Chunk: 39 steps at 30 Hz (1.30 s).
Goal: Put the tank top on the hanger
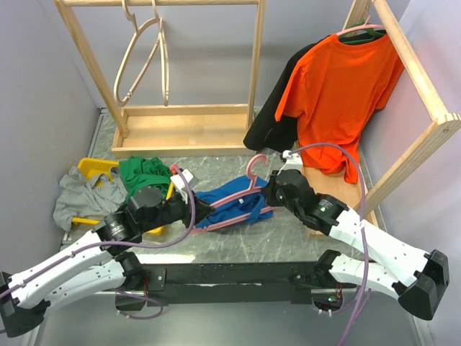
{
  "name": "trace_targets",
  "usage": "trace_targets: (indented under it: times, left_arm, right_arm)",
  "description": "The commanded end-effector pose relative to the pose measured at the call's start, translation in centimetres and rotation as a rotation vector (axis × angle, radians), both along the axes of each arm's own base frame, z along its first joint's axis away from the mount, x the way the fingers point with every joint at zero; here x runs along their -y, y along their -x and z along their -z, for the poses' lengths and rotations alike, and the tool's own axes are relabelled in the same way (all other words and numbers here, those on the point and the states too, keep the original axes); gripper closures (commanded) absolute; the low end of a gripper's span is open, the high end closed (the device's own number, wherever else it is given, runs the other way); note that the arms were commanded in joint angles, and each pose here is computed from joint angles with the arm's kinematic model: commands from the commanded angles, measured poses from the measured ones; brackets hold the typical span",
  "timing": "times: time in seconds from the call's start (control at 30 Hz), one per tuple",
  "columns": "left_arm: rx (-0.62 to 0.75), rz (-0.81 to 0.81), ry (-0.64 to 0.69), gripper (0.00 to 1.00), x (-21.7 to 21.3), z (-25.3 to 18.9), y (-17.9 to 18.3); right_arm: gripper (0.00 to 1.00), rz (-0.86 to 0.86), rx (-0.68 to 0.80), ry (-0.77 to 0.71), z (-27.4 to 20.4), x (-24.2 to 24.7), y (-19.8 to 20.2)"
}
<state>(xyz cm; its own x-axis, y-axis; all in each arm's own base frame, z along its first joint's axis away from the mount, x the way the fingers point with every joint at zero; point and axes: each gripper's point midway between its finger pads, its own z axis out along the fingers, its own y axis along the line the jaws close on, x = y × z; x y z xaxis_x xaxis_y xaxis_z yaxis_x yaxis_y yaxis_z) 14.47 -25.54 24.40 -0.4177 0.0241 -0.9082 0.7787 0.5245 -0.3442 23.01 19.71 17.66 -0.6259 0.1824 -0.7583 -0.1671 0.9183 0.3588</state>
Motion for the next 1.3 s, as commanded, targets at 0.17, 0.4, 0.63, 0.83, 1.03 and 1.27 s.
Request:
trace_targets:
  times: [0.17,0.4,0.63,0.83,1.03,1.27]
  left_arm:
    - [0.076,-0.052,0.200,0.99,1.3,-3.2,-1.5]
    - [0.052,-0.099,0.239,0.99,1.1,-1.4,-2.0]
    - [0.064,-0.107,0.272,0.99,0.6,-0.1,-1.8]
    - [0.070,-0.099,0.260,0.99,0.5,0.2,-1.6]
    - [0.067,-0.082,0.256,0.99,0.9,0.3,-1.5]
    - [0.079,-0.076,0.270,0.99,1.0,-0.4,-1.5]
  right_arm:
    - [0.75,-0.024,0.091,-0.043,-3.6,-0.4,-0.6]
    - [0.47,-0.152,0.225,-0.122,-7.3,-1.8,0.0]
    - [0.43,-0.202,0.325,-0.088,-8.3,-3.2,-1.4]
    - [0.40,-0.183,0.340,-0.014,-8.1,-4.0,-3.4]
    - [0.37,-0.195,0.359,-0.002,-7.6,-5.1,-4.4]
    - [0.43,-0.204,0.342,0.005,-6.7,-6.2,-4.9]
